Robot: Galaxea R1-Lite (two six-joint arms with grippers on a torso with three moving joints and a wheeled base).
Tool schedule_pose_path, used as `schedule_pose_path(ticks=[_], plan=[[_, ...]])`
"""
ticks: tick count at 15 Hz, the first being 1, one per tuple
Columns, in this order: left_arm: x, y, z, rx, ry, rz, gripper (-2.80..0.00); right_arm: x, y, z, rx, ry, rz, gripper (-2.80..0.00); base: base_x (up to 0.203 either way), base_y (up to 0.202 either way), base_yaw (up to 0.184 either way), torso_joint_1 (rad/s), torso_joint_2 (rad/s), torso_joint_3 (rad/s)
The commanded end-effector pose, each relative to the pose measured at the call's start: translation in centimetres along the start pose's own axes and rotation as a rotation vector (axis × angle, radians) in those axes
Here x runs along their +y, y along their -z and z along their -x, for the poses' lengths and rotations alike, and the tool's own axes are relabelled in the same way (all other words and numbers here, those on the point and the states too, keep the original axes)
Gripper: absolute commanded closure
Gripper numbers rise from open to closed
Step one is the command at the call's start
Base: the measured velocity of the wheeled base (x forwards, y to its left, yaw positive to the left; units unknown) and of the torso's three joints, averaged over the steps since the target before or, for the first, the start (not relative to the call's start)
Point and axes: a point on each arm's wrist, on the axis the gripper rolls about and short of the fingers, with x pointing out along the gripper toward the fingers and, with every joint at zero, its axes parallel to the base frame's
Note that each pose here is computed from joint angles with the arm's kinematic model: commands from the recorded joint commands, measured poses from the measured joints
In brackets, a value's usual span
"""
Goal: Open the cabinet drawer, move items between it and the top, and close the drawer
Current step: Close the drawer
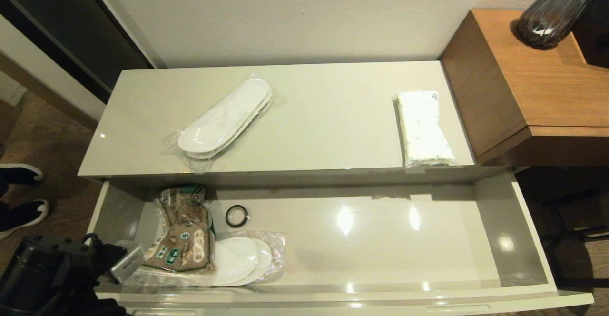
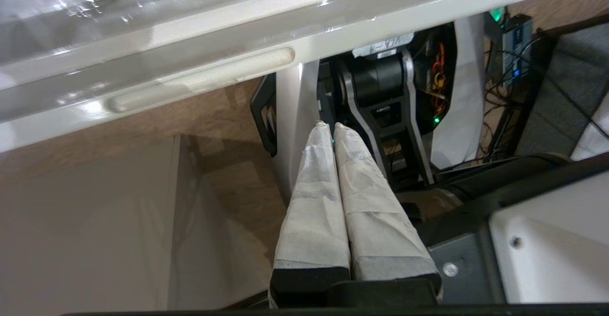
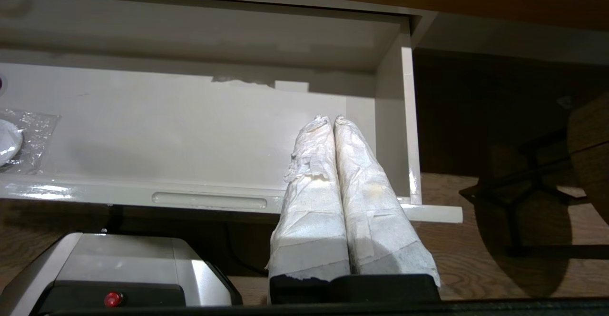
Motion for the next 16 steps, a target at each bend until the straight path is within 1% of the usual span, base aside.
schedule_pose_path(ticks=[1,4,6,9,11,12,13,16], plan=[[0.3,1.2,-2.0,0.086,-0.008,0.007,0.0,0.0,0.0,0.0,0.002,-0.002,0.001,0.0,0.0,0.0,0.0,0.0,0.0,0.0],[0.5,2.1,-3.8,0.189,-0.018,0.023,0.0,0.0,0.0,0.0,0.002,0.0,0.001,0.0,0.0,0.0,0.0,0.0,0.0,0.0],[0.7,2.4,-5.5,0.216,-0.021,0.027,0.0,0.0,0.0,0.0,0.002,-0.001,0.001,0.0,0.0,0.0,0.0,0.0,0.0,0.0],[0.9,2.6,-8.0,0.228,-0.025,0.059,0.0,0.0,0.0,0.0,0.002,-0.001,0.001,0.0,0.0,0.0,0.0,0.0,0.0,0.0],[1.0,2.5,-9.4,0.237,-0.028,0.07,0.0,0.0,0.0,0.0,0.002,-0.002,0.003,0.0,0.0,0.0,0.0,0.0,0.0,0.0],[1.0,2.4,-10.0,0.225,-0.027,0.07,0.0,0.0,0.0,0.0,0.002,-0.002,0.001,0.0,0.0,0.0,0.0,0.0,0.0,0.0],[1.0,2.4,-10.3,0.21,-0.022,0.07,0.0,0.0,0.0,0.0,0.001,-0.002,0.001,0.0,0.0,0.0,0.0,0.0,0.0,0.0],[1.1,2.8,-10.4,0.222,-0.026,0.071,0.0,0.0,0.0,0.0,0.002,-0.002,0.001,0.0,0.0,0.0,0.0,0.0,0.0,0.0]])
